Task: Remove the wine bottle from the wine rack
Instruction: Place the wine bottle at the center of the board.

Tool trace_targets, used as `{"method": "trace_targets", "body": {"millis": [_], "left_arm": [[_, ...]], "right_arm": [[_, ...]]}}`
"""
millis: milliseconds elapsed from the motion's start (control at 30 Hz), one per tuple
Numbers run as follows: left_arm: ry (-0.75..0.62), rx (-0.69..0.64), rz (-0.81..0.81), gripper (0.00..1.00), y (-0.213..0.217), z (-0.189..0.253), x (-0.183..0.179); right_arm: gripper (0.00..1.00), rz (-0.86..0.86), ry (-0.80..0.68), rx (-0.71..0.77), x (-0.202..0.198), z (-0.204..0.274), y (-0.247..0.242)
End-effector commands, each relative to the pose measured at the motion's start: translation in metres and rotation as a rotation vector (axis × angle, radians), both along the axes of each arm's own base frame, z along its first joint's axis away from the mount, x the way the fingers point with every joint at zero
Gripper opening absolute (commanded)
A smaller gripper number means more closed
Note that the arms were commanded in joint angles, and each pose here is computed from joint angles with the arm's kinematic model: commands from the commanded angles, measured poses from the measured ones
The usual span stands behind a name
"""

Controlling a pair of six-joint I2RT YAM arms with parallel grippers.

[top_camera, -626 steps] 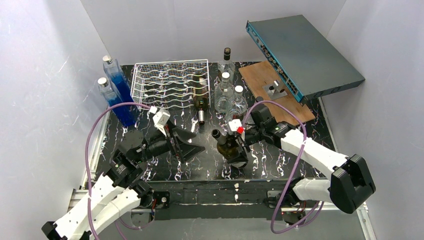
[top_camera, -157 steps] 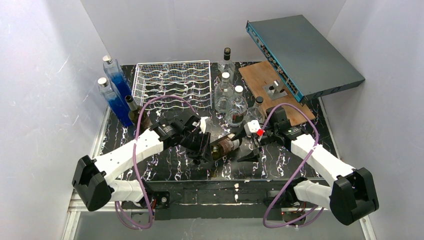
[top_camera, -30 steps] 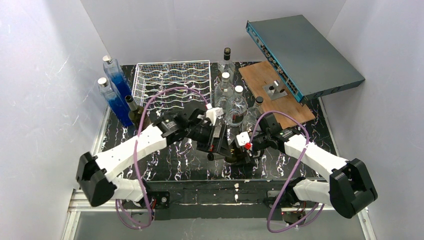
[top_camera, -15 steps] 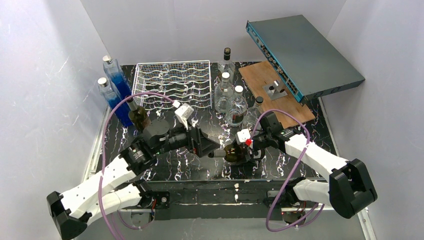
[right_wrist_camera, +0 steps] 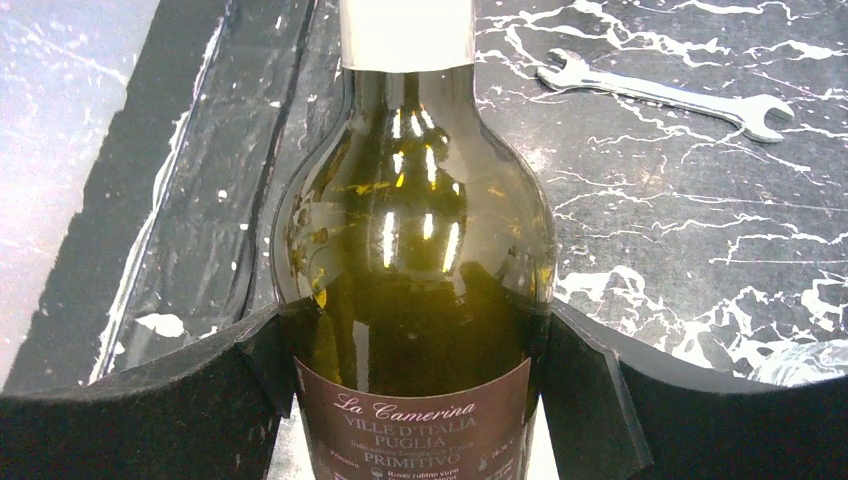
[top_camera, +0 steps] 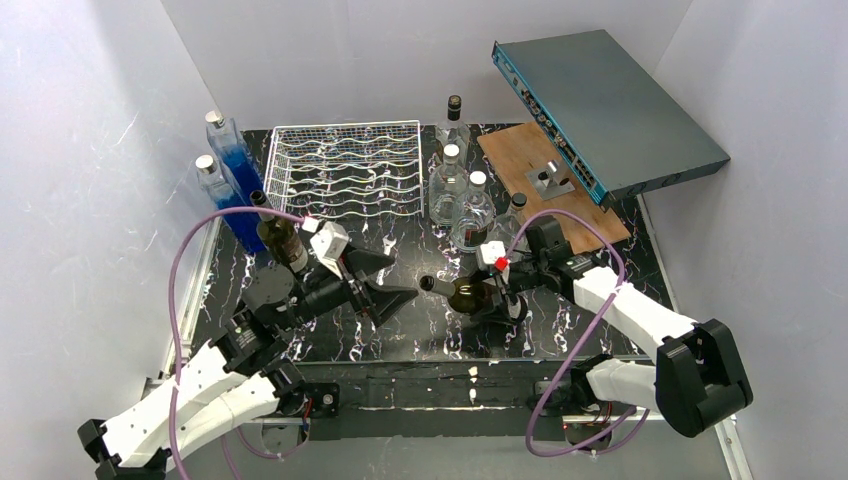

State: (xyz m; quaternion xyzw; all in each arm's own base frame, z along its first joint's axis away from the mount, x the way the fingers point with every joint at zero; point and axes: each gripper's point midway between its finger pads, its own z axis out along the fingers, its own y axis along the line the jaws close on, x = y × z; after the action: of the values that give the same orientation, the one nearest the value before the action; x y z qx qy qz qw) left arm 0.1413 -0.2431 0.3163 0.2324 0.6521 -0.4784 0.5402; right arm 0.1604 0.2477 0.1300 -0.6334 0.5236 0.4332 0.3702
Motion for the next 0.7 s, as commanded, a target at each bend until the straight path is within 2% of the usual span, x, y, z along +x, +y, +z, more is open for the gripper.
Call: {"method": "trace_targets", "body": {"millis": [0,300,667], "left_arm": [[0.017,0.052,-0.037,0.98,-0.009,-0.027,0.001],[0.058,0.024,-0.044,0.98,-0.042,-0.039,0.019],[-0.016,0.025,0.152,0.98,-0.064,-0.053,0.055]], "right_arm": [[0.35,0.005,-0.008,0.144,0.014,0.051,0.013],[0.34,-0.036,0.051,0.183,0.022,0.062,0.012],[0.34,-0.037,0.067,0.202,0.023,0.066,0.013]]}}
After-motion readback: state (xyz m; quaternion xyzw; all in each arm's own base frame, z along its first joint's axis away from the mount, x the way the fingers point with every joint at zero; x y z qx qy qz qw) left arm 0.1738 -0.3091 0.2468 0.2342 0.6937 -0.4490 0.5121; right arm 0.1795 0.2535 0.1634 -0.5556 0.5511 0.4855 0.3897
